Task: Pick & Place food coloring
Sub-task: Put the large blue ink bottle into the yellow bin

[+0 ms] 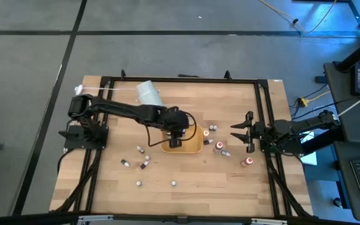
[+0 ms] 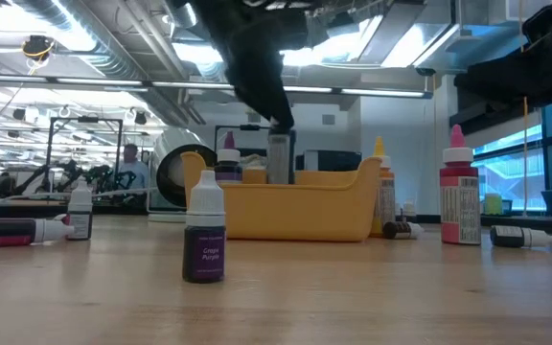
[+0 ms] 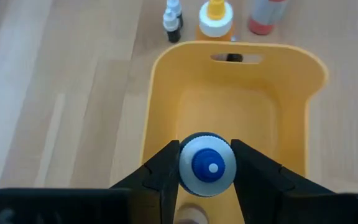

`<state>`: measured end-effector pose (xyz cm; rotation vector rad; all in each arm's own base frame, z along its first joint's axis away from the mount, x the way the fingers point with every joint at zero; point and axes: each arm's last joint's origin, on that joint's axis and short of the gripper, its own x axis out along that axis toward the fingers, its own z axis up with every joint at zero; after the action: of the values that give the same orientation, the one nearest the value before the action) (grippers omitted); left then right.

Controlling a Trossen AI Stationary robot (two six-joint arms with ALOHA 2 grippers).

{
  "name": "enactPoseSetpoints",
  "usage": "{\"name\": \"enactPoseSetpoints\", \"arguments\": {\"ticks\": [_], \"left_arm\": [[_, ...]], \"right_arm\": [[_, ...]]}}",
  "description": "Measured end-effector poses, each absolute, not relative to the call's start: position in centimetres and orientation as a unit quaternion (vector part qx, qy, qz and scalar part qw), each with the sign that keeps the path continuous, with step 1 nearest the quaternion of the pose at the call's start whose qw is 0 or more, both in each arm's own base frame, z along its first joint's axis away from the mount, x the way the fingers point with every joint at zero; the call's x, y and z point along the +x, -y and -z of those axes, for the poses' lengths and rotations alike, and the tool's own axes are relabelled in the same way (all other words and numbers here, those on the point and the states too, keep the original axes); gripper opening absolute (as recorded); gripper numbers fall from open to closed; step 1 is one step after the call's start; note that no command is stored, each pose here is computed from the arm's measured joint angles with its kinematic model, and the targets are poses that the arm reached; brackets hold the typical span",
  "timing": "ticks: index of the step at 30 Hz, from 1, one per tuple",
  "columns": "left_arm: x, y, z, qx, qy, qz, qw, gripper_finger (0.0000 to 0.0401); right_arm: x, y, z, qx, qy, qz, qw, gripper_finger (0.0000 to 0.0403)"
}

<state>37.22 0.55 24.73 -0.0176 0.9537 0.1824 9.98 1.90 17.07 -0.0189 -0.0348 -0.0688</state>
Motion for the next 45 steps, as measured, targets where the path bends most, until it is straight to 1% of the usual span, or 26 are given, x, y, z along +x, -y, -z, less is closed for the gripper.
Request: {"name": "enactPoseSetpoints", "arguments": {"ticks": [4, 9, 12, 18, 25, 45], "left_arm": [[37.2, -0.8, -24.1, -0.016, -0.472, -0.118, 0.873, 0.0121], [37.3, -0.9, -23.8, -0.027, -0.475, -0.126, 0.870, 0.0121], [37.1, -0.9, -23.2, -0.037, -0.493, -0.136, 0.859, 0.0125], [37.5, -0.9, -22.3, -0.038, -0.502, -0.136, 0.854, 0.0122], [37.8, -0.8, -21.7, -0.039, -0.509, -0.134, 0.849, 0.0134], [37.8, -0.9, -21.6, -0.037, -0.509, -0.134, 0.849, 0.0138]], "right_arm": [[10.0, -1.9, -17.1, -0.010, 0.017, 0.034, 0.999, 0.0153], [10.0, -1.9, -17.1, -0.011, 0.017, 0.034, 0.999, 0.0153], [10.0, -1.9, -17.1, -0.011, 0.017, 0.034, 0.999, 0.0153], [10.0, -1.9, -17.1, -0.011, 0.018, 0.034, 0.999, 0.0153], [10.0, -1.9, -17.1, -0.012, 0.017, 0.035, 0.999, 0.0153], [10.0, -1.9, -17.1, -0.012, 0.017, 0.034, 0.999, 0.0153]]}}
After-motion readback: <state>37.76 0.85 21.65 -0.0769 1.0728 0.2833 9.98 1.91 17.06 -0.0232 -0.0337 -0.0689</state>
